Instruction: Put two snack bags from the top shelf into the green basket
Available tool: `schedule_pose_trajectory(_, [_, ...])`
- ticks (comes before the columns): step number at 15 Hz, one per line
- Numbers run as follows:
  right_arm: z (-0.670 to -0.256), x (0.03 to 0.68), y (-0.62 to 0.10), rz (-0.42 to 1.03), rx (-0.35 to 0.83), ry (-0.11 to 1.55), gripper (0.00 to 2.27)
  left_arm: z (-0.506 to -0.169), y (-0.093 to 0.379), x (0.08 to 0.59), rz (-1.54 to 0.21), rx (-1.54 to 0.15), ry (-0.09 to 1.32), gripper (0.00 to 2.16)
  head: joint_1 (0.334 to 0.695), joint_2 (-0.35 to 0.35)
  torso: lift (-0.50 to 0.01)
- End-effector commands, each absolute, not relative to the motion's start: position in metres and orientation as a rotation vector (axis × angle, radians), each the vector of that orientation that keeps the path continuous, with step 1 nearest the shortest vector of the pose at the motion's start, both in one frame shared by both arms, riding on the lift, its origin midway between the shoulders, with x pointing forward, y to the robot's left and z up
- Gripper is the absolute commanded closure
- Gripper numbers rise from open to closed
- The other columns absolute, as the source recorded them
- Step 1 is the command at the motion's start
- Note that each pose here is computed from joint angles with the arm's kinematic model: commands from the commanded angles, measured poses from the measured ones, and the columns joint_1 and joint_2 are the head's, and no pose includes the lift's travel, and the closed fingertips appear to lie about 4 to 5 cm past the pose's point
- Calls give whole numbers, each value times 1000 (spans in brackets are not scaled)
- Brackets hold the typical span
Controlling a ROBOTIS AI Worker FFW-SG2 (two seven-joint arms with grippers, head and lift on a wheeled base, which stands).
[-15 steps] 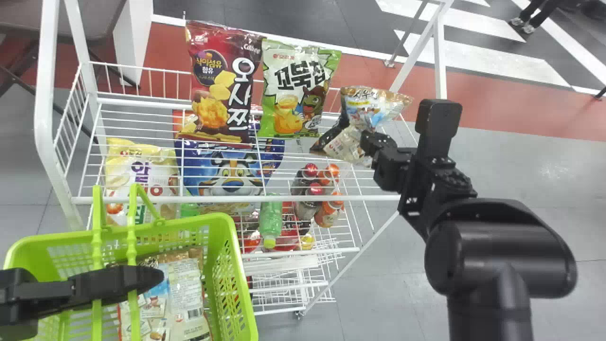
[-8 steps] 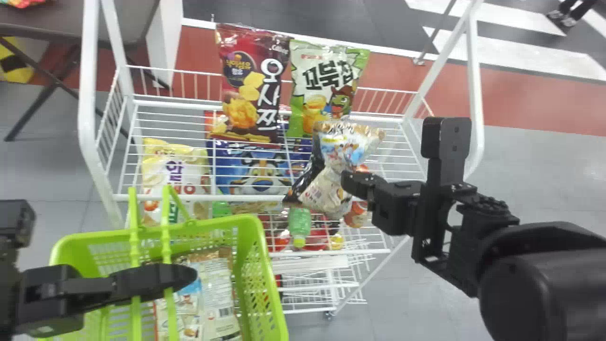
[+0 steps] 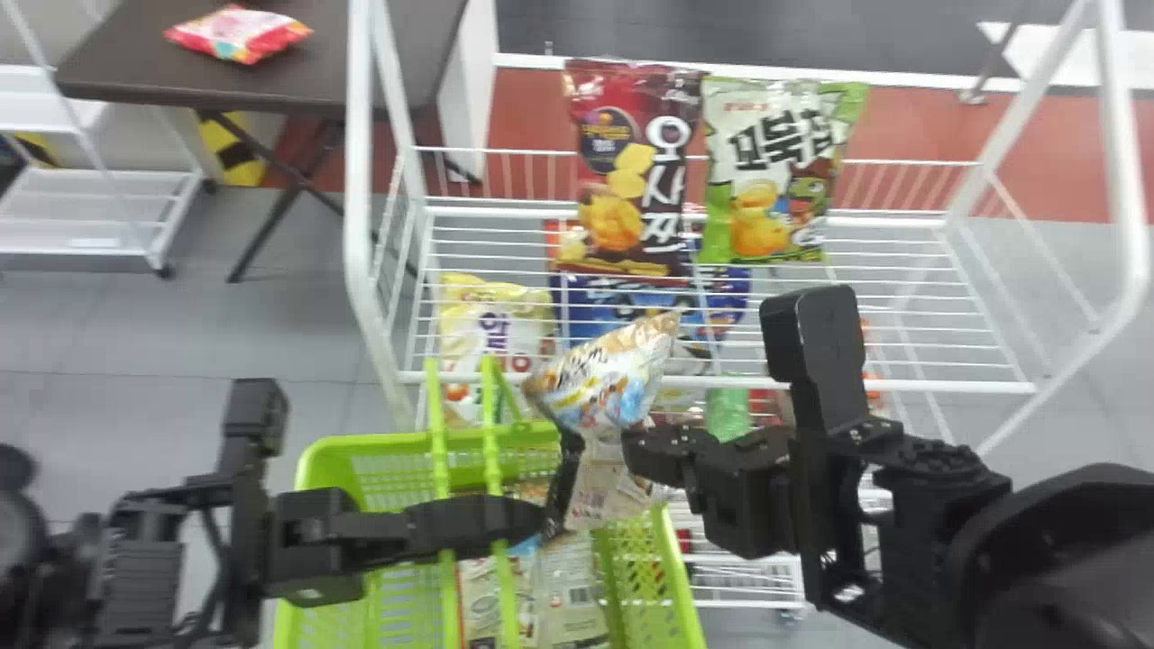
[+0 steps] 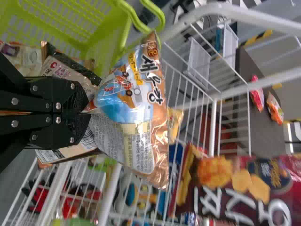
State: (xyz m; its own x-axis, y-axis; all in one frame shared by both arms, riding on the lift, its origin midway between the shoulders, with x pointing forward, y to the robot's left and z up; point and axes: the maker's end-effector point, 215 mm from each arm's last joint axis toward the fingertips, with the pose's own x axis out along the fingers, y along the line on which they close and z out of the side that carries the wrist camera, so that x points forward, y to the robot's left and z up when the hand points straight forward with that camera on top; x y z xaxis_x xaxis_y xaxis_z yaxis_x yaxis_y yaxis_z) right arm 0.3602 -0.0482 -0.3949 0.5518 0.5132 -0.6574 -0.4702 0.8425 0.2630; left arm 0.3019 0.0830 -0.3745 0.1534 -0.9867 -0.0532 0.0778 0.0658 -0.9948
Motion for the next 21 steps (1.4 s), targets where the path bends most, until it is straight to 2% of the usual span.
schedule_pose_trajectory(1, [-418,345,-23,640,86,853,2243,-374,83,302,-1094,-1173,1068,2142,695,45,-1])
schedule_pose_trajectory(4, [-450,326,0,701,124,925,2226,-374,83,302,-1094,-1178,1067,2142,695,114,-1])
schedule_pose_trajectory(5, [-456,322,2,709,131,943,2017,-374,83,302,-1095,-1179,1066,2142,695,129,-1])
schedule_pose_trajectory(6, [-461,317,5,721,147,955,1652,-374,82,302,-1096,-1181,1066,2142,695,140,0])
schedule_pose_trajectory(7, [-460,314,7,738,169,960,748,-374,83,302,-1095,-1182,1066,2142,695,151,0])
schedule_pose_trajectory(8, [-459,311,7,746,189,964,-2,-373,82,302,-1097,-1182,1065,2142,695,165,0])
schedule_pose_trajectory(12, [-441,324,-23,708,254,906,63,-375,84,298,-1092,-1195,1066,2142,695,171,0])
schedule_pose_trajectory(16, [-412,386,-93,540,232,632,63,-374,84,298,-1093,-1196,1065,2142,695,88,0])
schedule_pose_trajectory(19, [-399,413,-147,410,242,450,70,-374,84,298,-1095,-1198,1063,2142,695,-22,0])
schedule_pose_trajectory(21, [-378,423,-173,329,187,268,80,-374,84,297,-1095,-1199,1065,2142,695,-72,0])
